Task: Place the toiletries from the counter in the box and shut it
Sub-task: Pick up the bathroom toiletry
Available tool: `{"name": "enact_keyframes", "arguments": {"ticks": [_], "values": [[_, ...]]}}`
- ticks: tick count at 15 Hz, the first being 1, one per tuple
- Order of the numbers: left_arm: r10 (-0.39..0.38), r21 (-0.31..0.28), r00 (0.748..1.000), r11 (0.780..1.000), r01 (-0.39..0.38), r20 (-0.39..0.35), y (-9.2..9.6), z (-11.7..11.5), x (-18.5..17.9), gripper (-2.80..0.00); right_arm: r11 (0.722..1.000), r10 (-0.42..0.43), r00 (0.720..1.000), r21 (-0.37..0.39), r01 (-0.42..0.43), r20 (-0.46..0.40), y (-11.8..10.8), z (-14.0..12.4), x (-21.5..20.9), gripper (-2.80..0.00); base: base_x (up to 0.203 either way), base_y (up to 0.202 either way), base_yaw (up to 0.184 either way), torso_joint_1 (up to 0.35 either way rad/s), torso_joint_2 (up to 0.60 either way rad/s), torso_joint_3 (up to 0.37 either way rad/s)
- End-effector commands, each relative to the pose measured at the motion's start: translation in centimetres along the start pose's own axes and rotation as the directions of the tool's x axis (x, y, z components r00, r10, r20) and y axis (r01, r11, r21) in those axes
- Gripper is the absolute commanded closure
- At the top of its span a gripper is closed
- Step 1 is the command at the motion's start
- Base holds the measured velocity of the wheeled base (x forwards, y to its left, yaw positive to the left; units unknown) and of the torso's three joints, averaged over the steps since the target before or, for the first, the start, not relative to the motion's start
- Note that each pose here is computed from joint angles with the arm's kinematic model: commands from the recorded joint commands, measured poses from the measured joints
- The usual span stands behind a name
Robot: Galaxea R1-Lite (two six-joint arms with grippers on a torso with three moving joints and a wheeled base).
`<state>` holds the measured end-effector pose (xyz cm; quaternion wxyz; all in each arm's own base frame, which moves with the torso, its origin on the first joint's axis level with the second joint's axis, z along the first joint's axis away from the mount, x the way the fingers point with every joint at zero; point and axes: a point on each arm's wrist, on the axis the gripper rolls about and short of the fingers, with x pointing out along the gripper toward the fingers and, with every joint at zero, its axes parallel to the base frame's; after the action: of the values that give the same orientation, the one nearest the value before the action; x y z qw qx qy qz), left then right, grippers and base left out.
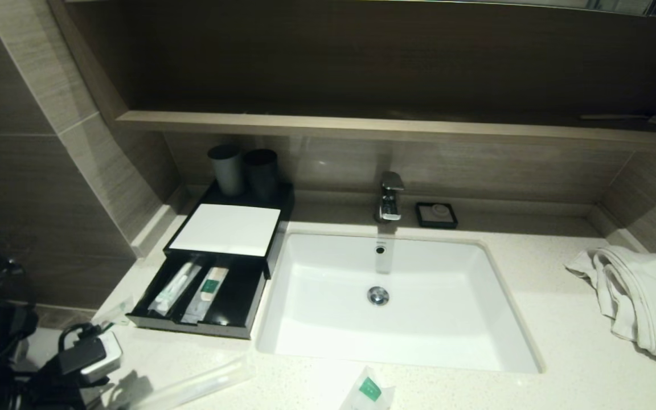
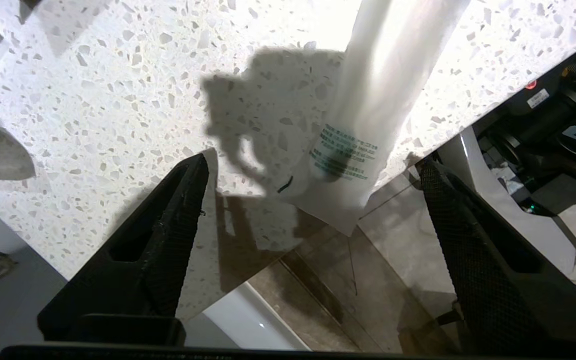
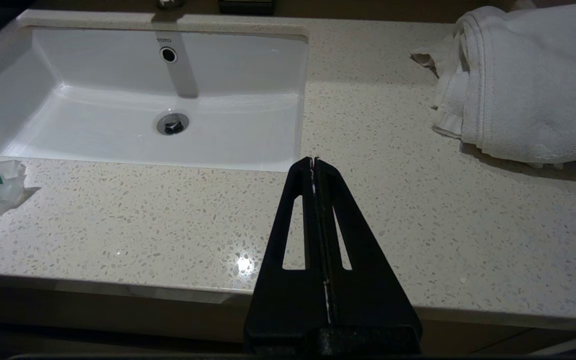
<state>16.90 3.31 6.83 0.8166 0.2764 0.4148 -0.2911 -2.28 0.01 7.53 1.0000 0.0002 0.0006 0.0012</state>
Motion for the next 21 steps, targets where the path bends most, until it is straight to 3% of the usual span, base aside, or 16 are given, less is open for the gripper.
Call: {"name": "enact_keyframes", "arguments": {"ticks": [1,21], "values": [[-0.008,0.003,1.000,1.000,0.008,-0.001,-0.07,-0.08,0.12,-2.80,1.000,0.001,1.000,0.000,-0.001,0.000,0.00,0.00,0.00,0.00,0.000,0.000,0.000,0.000,0.00,0.000],[-0.030,-0.008,0.999,1.000,0.029,-0.018,-0.03,-0.30,0.63,-2.80,1.000,0.001,1.000,0.000,-0.001,0.000,0.00,0.00,0.00,0.00,0.000,0.000,0.000,0.000,0.00,0.000]]}}
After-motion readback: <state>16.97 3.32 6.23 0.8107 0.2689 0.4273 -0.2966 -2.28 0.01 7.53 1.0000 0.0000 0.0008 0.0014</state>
